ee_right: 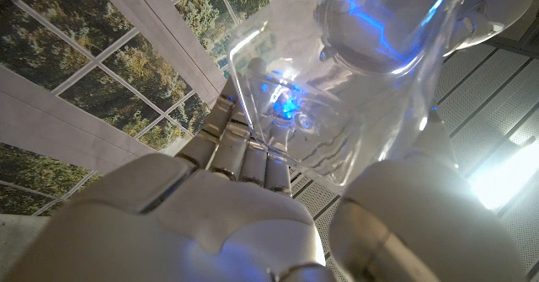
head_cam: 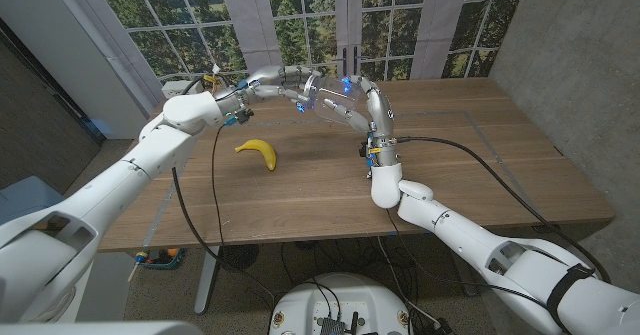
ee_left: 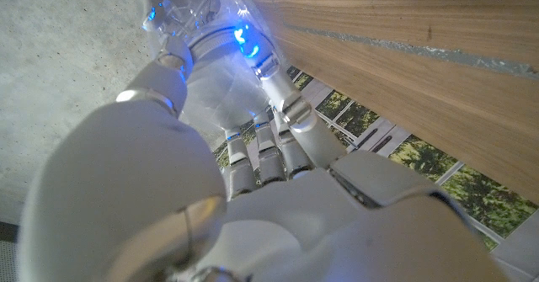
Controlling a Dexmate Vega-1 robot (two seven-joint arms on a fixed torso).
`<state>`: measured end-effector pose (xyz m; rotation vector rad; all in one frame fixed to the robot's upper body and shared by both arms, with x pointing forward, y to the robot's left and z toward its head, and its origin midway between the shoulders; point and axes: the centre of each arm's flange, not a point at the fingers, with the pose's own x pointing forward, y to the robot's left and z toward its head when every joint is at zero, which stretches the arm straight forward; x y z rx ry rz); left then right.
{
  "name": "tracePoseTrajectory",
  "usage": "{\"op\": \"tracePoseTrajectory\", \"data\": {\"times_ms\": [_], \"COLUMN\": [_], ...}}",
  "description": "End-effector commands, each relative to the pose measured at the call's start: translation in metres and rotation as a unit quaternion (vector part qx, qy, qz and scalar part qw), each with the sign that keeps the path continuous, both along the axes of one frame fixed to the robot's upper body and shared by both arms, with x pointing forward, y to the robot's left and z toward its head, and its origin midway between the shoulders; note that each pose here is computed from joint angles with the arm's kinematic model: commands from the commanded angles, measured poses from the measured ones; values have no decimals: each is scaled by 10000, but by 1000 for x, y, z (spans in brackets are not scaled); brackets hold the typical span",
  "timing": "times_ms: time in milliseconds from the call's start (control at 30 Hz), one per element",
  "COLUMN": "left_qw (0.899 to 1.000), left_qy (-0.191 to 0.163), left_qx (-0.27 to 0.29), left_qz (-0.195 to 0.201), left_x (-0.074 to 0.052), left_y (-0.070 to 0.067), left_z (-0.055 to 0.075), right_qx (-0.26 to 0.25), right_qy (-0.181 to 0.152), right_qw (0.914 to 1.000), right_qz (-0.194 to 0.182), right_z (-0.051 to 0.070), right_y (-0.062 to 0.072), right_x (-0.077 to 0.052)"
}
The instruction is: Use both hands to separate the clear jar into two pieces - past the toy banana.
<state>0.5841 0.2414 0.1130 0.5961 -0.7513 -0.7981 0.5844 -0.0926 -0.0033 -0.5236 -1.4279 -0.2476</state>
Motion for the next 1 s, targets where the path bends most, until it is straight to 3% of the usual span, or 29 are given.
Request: {"op": "tracePoseTrajectory", "data": {"times_ms": [33, 533, 833, 1000], "left_qw": [9944, 9634, 9485, 9457], "left_qy": [992, 2407, 2973, 3118], "left_qx": [-242, -542, -550, -498], "left_qz": [-252, -1046, -945, -772], "left_x": [10, 22, 19, 17], "left_y": [-8, -14, -17, -17], "left_z": [-6, -16, -19, -21], "right_qx": [-79, -85, -94, -91], "right_qy": [-131, -151, -173, -182], "right_qw": [9999, 9998, 9998, 9997], "right_qz": [-61, -76, -103, -104], "right_z": [2, 2, 1, 0], "right_y": [2, -1, -3, -4], "right_x": [0, 3, 3, 3]}}
